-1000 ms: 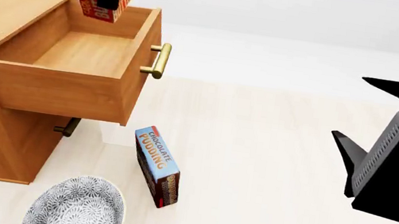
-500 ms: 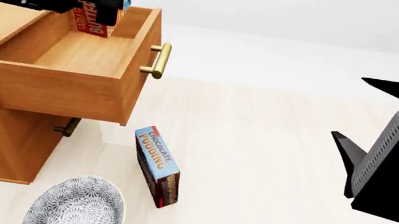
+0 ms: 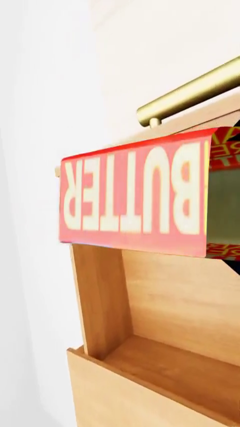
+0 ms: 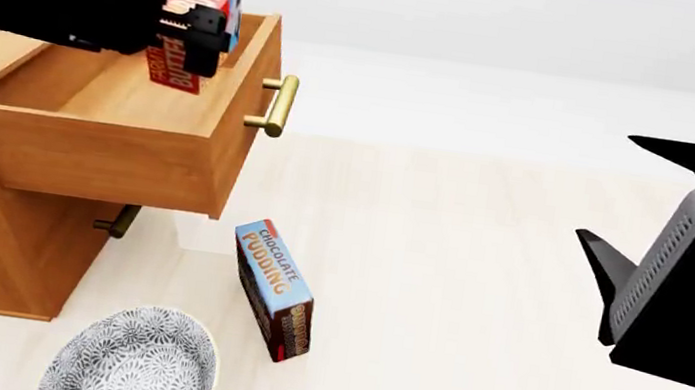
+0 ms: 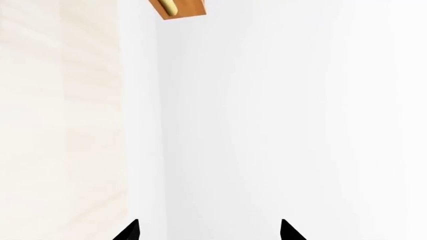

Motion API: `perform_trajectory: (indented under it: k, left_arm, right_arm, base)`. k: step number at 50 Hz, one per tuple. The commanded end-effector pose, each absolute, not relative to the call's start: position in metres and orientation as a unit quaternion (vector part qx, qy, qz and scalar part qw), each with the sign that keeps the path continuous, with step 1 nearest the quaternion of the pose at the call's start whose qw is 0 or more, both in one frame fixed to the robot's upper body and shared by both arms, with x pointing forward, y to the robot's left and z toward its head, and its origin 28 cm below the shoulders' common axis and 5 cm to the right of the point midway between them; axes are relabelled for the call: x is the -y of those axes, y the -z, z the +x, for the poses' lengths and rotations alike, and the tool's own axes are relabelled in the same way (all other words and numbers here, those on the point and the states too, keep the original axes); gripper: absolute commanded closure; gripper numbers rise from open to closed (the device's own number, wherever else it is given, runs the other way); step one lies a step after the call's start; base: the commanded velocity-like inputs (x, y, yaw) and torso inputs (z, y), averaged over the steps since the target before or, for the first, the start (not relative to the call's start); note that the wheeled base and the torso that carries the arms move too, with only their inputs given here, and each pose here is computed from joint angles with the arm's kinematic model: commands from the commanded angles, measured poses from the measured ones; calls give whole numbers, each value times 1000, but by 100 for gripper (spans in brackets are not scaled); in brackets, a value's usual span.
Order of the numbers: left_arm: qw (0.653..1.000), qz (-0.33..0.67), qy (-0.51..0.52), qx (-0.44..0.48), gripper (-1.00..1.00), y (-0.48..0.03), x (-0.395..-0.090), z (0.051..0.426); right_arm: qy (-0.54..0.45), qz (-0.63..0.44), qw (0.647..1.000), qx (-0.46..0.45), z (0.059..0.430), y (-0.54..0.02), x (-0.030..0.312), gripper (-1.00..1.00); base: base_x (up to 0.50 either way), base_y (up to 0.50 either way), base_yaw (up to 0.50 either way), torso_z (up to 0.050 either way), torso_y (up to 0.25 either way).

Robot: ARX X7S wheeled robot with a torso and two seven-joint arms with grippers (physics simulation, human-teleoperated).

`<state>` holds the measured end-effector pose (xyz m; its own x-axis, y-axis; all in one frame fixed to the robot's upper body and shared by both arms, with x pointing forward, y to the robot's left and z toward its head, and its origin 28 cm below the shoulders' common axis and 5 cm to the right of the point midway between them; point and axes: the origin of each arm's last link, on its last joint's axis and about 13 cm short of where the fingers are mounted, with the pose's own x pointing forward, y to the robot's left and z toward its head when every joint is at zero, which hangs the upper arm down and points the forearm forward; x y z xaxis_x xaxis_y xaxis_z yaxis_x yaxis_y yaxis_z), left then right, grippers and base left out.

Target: Put the butter at the front in the top drawer of the cabinet and close it.

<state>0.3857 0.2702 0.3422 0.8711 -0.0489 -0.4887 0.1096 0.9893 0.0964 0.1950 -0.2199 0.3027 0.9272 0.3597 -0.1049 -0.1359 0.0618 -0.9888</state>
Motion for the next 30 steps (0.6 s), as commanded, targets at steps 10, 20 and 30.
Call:
perform_trajectory:
  k: [10,20,30]
  left_arm:
    - [968,57,24,-245,100,-338,-275,390]
    - [966,59,24,-251,100,-330,-275,392]
    - [964,63,25,-256,100,-325,-275,391]
  right_arm:
    - [-171,-665,723,83,195,-304,219,-100]
    - [-171,-665,722,82,195,-303,219,-100]
    - [-171,-665,722,82,195,-303,219,-100]
  base:
    - [0,0,0,1,2]
    - [0,0,0,0,1]
    - [0,0,0,1,1]
